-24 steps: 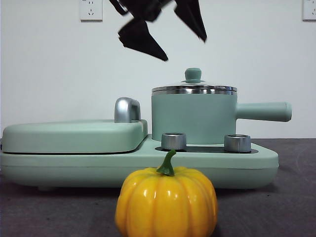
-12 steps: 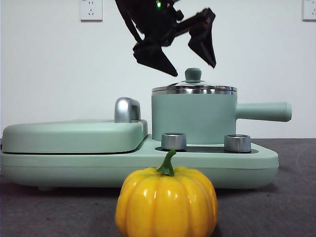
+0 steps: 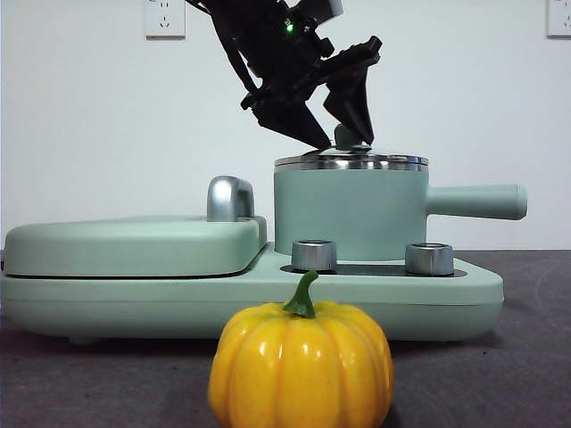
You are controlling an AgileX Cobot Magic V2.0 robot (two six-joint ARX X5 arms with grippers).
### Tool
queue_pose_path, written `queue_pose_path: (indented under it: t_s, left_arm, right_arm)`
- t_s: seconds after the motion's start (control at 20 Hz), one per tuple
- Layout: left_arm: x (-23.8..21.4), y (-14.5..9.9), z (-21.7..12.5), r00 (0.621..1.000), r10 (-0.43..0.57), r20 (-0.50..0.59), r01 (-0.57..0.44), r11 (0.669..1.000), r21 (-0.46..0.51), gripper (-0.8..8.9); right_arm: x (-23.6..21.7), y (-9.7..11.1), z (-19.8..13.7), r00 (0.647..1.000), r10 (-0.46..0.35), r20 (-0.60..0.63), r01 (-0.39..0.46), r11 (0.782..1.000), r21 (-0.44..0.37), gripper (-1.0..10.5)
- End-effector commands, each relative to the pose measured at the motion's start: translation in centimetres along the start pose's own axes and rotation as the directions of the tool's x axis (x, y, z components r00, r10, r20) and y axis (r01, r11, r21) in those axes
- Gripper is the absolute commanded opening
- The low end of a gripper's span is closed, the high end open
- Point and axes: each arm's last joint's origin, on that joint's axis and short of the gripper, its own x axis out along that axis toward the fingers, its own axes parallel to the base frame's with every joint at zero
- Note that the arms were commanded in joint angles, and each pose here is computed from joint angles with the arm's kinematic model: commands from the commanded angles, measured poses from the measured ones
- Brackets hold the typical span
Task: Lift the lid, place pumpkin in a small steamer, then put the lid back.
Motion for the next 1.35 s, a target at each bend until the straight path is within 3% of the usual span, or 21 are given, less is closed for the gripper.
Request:
queue_pose_path:
  t_s: [0.05, 0.25, 0.4, 1.15, 1.35]
  left_arm:
    - [0.6, -0.3, 0.3, 1.0, -0.006, 0.008, 0.006, 1.0, 0.016, 2.02]
    - [0.6, -0.2, 0.4, 1.0, -0.005, 0.01, 0.005, 1.0, 0.024, 1.72]
    - [0.5, -0.2, 0.5, 1.0, -0.005, 0.017, 0.005, 1.0, 0.024, 0.54]
    - [-5.2, -0.2, 3.9, 0.992, 0.009, 0.126, -0.013, 0.999, 0.03, 0.55]
    - [-7.9, 0.6, 4.4, 0.99, 0.036, 0.14, -0.038, 0.999, 0.015, 0.55]
  right_arm:
    - [-0.2, 0.2, 0.3, 1.0, 0.005, 0.012, -0.005, 1.0, -0.015, 4.7]
    - [-0.2, 0.2, 0.3, 1.0, 0.005, 0.012, -0.005, 1.0, -0.015, 4.7]
    - [-0.2, 0.2, 0.3, 1.0, 0.005, 0.012, -0.005, 1.0, -0.012, 4.7]
    - [-0.1, 0.2, 0.3, 1.0, 0.01, 0.007, -0.01, 1.0, 0.026, 4.7]
    - [0.8, -0.1, 0.5, 0.992, 0.117, -0.045, -0.111, 0.987, 0.12, 4.5]
